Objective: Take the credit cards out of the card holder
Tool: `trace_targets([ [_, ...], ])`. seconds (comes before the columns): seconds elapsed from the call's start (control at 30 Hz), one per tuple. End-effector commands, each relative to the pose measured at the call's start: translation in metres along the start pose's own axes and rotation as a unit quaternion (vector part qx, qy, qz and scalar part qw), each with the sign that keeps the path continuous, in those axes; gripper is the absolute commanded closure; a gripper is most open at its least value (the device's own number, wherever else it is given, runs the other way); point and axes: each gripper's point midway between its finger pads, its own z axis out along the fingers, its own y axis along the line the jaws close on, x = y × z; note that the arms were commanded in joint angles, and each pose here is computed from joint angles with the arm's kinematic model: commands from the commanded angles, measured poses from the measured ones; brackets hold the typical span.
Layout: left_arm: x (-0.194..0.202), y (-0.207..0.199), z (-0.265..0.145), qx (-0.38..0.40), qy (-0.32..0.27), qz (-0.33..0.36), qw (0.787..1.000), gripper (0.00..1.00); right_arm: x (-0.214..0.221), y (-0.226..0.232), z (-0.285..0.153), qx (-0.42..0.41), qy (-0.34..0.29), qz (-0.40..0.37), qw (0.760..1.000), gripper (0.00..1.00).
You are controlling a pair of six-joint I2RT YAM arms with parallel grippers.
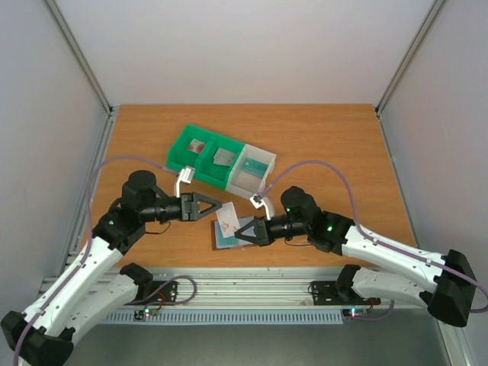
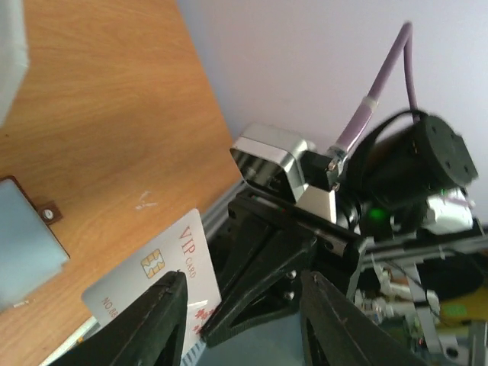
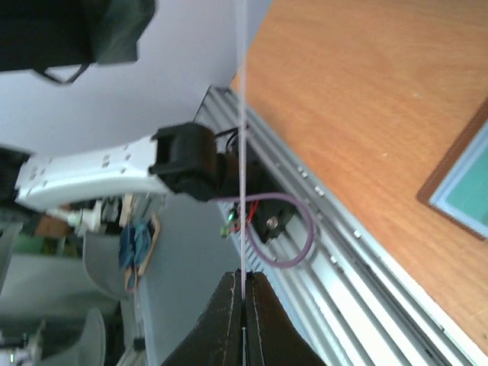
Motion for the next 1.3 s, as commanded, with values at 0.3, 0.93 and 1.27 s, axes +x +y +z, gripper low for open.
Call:
trace_targets([
  [0.3, 0.047, -0.031, -0.029, 0.009, 0.124, 0.102, 0.987, 0.48, 0.031, 0.059, -0.048, -0.056, 0.098, -0.12, 0.986, 0.99],
  [0.93, 0.06, -0.035, -0.022, 0.076, 0.168, 0.091, 0.979, 0.68, 0.037, 0.073, -0.044, -0.111, 0.129, -0.13, 0.977, 0.99],
  [1.27, 0.062, -0.036, -0.02, 0.09, 0.174, 0.085, 0.977, 1.0, 0.034, 0.07, -0.041, -0.103, 0.125, -0.129, 0.978, 0.99],
])
